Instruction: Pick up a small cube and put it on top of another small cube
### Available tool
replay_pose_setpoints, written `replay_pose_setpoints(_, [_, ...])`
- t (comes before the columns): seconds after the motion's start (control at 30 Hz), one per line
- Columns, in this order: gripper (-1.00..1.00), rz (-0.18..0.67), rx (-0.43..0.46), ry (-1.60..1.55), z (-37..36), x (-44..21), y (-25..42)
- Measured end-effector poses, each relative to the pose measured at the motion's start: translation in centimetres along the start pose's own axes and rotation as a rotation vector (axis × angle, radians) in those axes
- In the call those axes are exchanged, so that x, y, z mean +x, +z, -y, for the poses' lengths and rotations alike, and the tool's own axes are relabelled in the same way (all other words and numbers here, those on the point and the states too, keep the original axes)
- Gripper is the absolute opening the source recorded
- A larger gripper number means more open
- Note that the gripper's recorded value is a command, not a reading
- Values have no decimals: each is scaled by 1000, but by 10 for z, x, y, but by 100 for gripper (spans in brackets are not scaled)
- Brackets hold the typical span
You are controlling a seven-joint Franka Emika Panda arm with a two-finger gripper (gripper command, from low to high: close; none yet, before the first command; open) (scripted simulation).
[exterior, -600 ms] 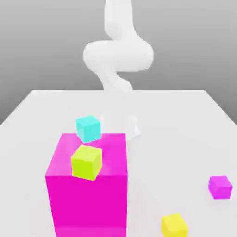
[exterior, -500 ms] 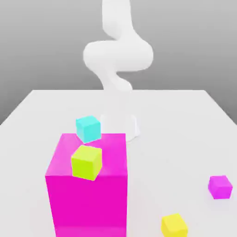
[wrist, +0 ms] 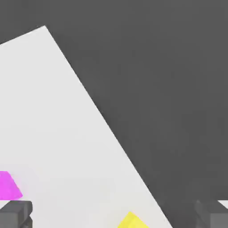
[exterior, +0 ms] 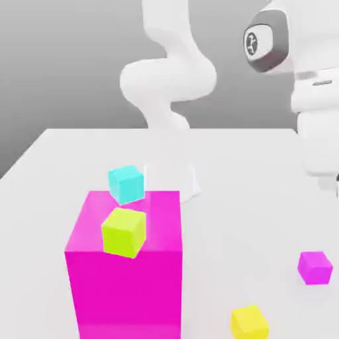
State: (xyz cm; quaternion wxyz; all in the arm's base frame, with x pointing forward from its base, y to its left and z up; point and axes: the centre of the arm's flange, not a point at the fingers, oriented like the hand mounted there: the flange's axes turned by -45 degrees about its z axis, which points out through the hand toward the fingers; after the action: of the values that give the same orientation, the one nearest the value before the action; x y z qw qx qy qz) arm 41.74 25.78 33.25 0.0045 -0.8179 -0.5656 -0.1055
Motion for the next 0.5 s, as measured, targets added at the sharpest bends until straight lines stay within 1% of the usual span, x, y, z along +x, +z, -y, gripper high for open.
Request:
replay_pose_setpoints(0.07, [0,40,43,-128,32,8,37])
replay_pose_setpoints(0.23, [0,139,134,-376,91,-3,122])
replay_pose_setpoints(0.4, [0,152,148,-415,107,-14,184])
replay_pose_setpoints(0.43, [-100,152,149,-416,108,-16,191])
replay_pose_setpoints(0.5, [-100,153,149,-416,108,-16,191])
